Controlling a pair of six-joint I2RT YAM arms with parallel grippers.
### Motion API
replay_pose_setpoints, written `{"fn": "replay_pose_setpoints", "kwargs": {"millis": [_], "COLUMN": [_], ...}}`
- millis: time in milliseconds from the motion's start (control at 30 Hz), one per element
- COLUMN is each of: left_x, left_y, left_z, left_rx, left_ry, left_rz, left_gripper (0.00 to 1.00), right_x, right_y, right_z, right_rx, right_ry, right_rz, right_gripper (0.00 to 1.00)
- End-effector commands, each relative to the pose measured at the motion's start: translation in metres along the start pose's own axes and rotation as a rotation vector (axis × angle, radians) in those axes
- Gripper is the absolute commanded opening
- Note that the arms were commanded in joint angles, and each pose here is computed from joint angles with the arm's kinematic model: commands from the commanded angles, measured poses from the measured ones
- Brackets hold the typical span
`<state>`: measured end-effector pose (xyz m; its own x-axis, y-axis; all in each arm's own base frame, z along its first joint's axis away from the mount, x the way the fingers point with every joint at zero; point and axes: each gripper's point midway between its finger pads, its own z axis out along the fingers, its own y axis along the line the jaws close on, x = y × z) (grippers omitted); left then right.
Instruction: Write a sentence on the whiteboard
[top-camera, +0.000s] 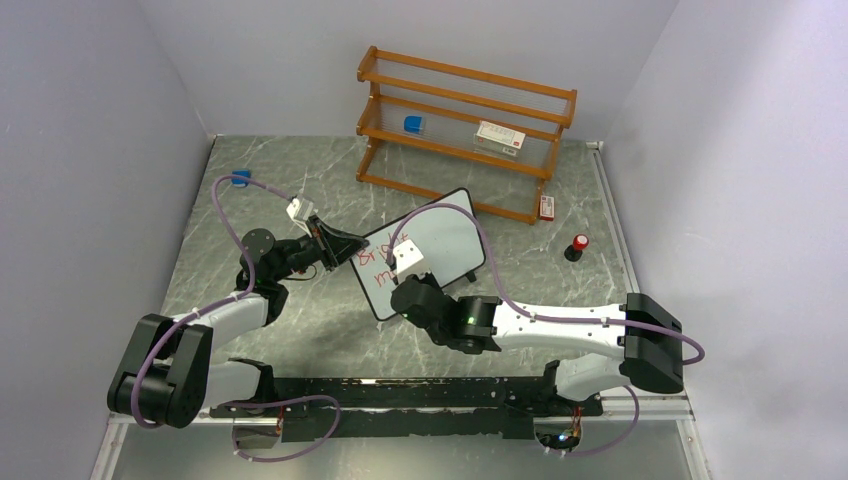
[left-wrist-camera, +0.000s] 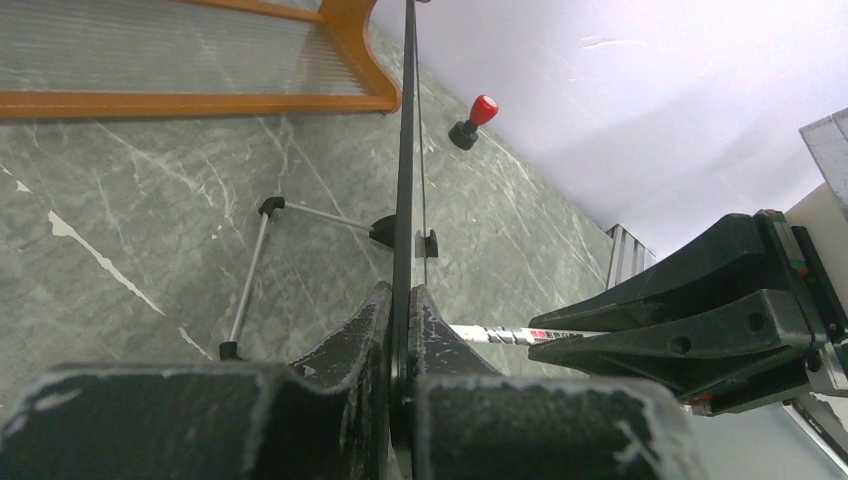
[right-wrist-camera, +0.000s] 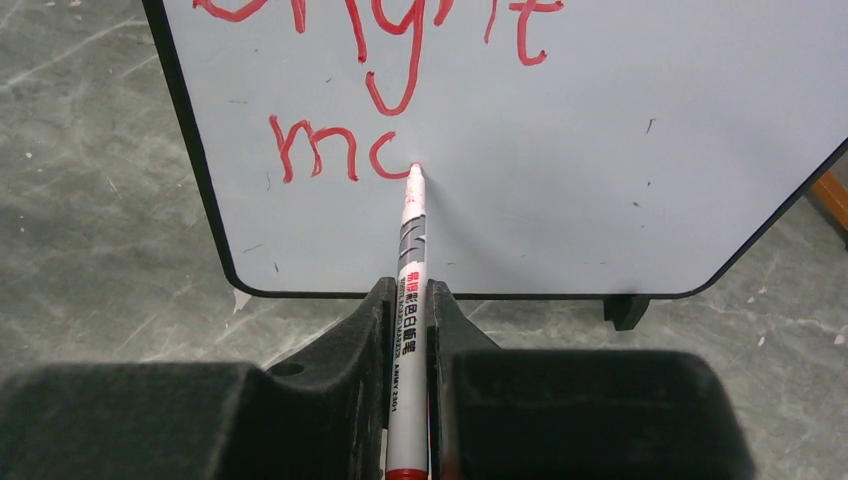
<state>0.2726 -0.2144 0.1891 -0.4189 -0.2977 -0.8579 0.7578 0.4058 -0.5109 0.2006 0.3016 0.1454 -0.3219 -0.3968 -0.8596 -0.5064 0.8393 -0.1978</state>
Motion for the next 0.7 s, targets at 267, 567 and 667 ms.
{"fn": "replay_pose_setpoints", "kwargs": {"millis": [267,567,667], "left_x": [-0.011,-0.011,-0.012], "left_y": [-0.015,-0.013,-0.013], "left_z": [0.003,0.003,0.003], "left_rx": [0.062,0.055,0.053], "left_ry": [-0.014,-0.014,-0.014], "left_rz": [0.068,0.066,0.069], "left_gripper": [0.05,0.05,0.05], "right_x": [-0.031,-0.040,-0.042], "right_y": [0.001,0.001,0.001], "right_z": [0.007,0.004,0.003], "right_rx": [0.015,0.009,0.004], "right_ry": [-0.084,-0.109,-0.113], "right_rz": [0.059,0.083,0.082], "right_gripper": [0.00,0.00,0.00]}}
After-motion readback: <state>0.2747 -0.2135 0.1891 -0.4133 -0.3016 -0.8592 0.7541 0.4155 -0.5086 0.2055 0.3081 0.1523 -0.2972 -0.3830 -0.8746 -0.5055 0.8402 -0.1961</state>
